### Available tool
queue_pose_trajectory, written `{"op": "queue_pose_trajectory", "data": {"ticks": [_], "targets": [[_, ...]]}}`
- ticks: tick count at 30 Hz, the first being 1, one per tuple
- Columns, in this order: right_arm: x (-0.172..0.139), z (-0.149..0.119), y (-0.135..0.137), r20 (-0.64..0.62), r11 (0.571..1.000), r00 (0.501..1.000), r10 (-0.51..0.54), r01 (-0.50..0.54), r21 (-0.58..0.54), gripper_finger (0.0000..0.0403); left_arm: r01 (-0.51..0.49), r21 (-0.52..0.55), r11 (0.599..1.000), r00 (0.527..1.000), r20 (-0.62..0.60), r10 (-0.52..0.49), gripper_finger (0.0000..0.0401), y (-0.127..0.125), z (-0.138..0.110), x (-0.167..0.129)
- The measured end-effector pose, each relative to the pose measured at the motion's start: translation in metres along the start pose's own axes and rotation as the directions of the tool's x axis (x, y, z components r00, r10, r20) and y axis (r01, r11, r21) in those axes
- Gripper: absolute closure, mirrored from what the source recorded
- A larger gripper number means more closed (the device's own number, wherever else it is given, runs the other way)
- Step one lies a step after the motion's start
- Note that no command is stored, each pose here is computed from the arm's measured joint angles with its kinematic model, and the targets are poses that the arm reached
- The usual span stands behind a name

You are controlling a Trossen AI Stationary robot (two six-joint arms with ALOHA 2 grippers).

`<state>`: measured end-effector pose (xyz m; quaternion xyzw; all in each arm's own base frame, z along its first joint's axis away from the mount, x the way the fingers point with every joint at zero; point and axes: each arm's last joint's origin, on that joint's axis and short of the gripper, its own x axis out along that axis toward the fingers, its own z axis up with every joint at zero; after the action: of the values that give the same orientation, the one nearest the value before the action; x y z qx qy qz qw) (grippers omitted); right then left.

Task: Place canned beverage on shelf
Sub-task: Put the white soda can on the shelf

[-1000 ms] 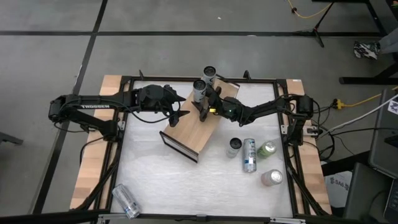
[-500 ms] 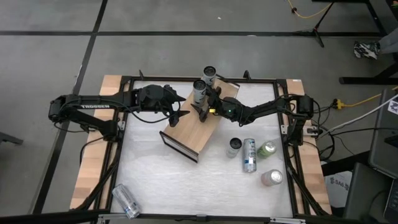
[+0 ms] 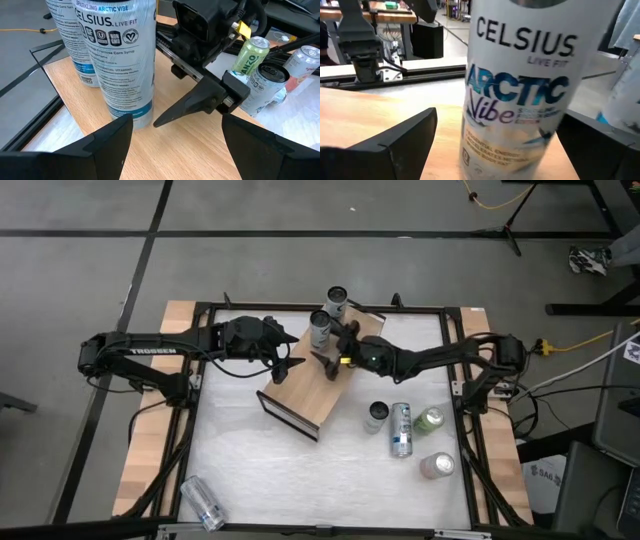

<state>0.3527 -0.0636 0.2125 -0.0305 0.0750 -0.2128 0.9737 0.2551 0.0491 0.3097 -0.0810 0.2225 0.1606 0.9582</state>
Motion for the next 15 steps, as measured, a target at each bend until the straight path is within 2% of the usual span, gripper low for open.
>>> {"op": "queue_pose_trajectory", "data": {"ticks": [12,15], "targets": [[-0.0062,0.0069,-0.0024,-0.021,1.0,1.0,-0.001,0.001,-0.006,0.0017,0.0,0.001,1.0,1.0,0.0,0.0,0.0102,-0.0001,0.0,0.0],[-0.0062,0.0067,-0.0033,-0.024,0.999,0.999,-0.031,0.031,-0.013,0.0017,0.0,0.0,1.0,1.0,0.0,0.0,0.0102,0.0,0.0,0.0]]}}
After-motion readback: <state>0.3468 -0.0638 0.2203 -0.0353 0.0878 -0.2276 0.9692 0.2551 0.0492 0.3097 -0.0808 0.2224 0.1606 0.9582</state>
